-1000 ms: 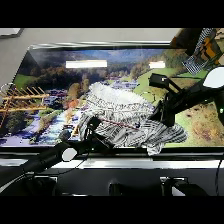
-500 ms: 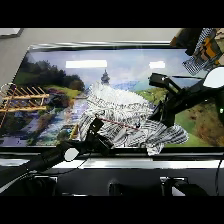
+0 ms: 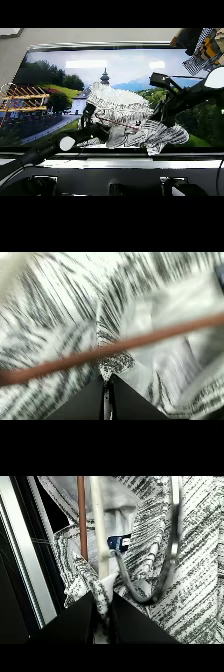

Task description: Fold the clothes and pants, and hang the long-sleeved shirts on hangers.

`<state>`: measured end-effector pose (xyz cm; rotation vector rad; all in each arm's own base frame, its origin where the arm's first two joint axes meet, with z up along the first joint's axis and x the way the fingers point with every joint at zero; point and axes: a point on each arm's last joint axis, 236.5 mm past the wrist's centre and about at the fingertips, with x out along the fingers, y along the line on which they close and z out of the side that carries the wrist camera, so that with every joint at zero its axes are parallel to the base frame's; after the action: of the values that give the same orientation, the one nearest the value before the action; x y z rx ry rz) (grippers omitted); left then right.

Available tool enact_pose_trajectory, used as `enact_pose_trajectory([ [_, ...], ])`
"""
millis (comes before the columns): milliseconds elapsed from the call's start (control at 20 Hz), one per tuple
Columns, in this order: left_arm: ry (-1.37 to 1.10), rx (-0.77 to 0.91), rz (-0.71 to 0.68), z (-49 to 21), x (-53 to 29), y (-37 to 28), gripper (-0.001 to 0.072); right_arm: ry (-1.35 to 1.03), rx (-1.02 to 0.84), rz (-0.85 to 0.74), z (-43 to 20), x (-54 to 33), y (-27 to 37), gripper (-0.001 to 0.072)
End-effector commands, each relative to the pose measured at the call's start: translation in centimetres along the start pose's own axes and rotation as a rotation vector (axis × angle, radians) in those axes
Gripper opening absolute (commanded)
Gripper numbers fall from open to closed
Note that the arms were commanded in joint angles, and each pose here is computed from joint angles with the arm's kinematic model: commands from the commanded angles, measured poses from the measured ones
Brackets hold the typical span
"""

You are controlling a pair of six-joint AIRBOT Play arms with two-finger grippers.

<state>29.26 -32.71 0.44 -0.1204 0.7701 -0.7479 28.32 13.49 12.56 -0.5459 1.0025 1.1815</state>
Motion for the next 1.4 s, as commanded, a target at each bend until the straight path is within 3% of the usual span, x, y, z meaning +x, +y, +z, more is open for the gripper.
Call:
enact_pose_trajectory([
  [0,-0.057,-0.084,0.038,3.5,-0.9,2.5,0.0027,-0.013,-0.005,-0.025,0.3,-0.5,0.1,0.0031],
  [450,-0.016,-0.179,0.098,3.2,-1.7,6.9,0.0026,-0.014,0.111,-0.089,0.2,-1.8,0.1,0.003],
  [850,-0.118,-0.164,0.088,8.2,-2.9,6.5,0.0026,0.039,0.152,-0.053,-1.1,-2.3,1.9,0.0029],
  [1350,-0.157,-0.122,0.044,11.8,-4.1,4.5,0.0026,0.11,0.198,-0.139,-3.0,-2.4,-0.1,0.0029],
])
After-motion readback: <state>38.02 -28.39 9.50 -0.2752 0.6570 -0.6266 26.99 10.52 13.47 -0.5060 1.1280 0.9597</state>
